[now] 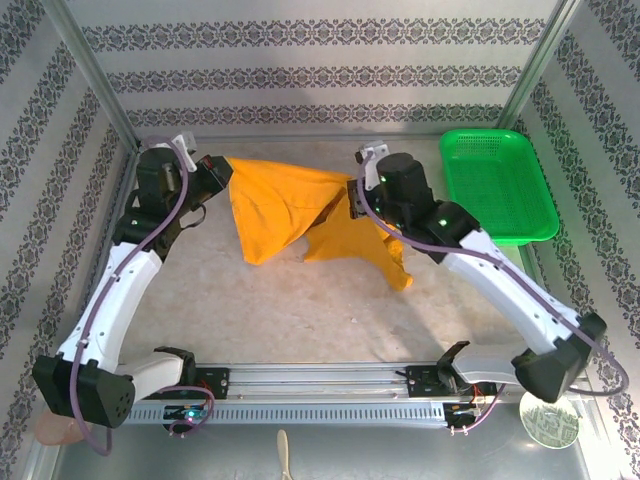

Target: Fold the inside-out t-shirt

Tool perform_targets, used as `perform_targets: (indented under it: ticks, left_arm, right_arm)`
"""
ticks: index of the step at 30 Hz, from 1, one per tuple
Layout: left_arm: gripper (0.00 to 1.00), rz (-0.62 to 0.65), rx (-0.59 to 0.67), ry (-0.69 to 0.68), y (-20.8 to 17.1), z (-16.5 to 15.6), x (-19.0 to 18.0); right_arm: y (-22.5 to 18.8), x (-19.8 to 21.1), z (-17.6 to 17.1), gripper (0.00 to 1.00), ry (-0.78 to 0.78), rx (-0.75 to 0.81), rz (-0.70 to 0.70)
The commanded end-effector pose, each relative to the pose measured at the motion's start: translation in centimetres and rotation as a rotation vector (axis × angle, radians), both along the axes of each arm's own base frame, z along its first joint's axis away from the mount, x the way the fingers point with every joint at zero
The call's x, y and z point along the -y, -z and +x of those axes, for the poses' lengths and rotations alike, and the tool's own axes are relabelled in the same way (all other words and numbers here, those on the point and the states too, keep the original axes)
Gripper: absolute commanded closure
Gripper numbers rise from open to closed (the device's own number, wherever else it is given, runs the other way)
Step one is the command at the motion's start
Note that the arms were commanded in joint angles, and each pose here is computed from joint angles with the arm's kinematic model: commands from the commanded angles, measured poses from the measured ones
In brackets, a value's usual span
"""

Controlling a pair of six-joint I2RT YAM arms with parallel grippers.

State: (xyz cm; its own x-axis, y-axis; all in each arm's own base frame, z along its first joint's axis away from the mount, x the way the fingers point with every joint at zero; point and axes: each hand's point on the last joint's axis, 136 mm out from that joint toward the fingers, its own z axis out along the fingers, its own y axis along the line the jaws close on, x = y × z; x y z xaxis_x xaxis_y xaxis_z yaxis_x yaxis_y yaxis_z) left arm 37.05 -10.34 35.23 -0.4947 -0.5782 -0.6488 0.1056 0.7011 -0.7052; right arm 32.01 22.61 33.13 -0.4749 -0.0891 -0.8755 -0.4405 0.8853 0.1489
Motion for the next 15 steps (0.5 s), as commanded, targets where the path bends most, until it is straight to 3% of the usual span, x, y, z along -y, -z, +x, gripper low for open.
perform_targets:
  ticks: [1, 10, 15]
  left_arm:
    - [1.0, -0.048, 0.03, 0.125, -2.7, -2.1, 1.5]
    - [1.0, -0.172, 0.013, 0.168, -6.6, -5.4, 2.2]
    - [1.0, -0.148, -0.039, 0.117, -4.9, -5.8, 1.4]
  right_arm:
    - [-0.2, 0.9, -2.9, 1.0, -0.054, -0.041, 0.033]
    - [-1.8, 1.0, -7.9, 1.0, -0.211, -0.058, 0.132]
    - [0.3, 0.4, -7.1, 1.0, -0.25, -0.104, 0.091]
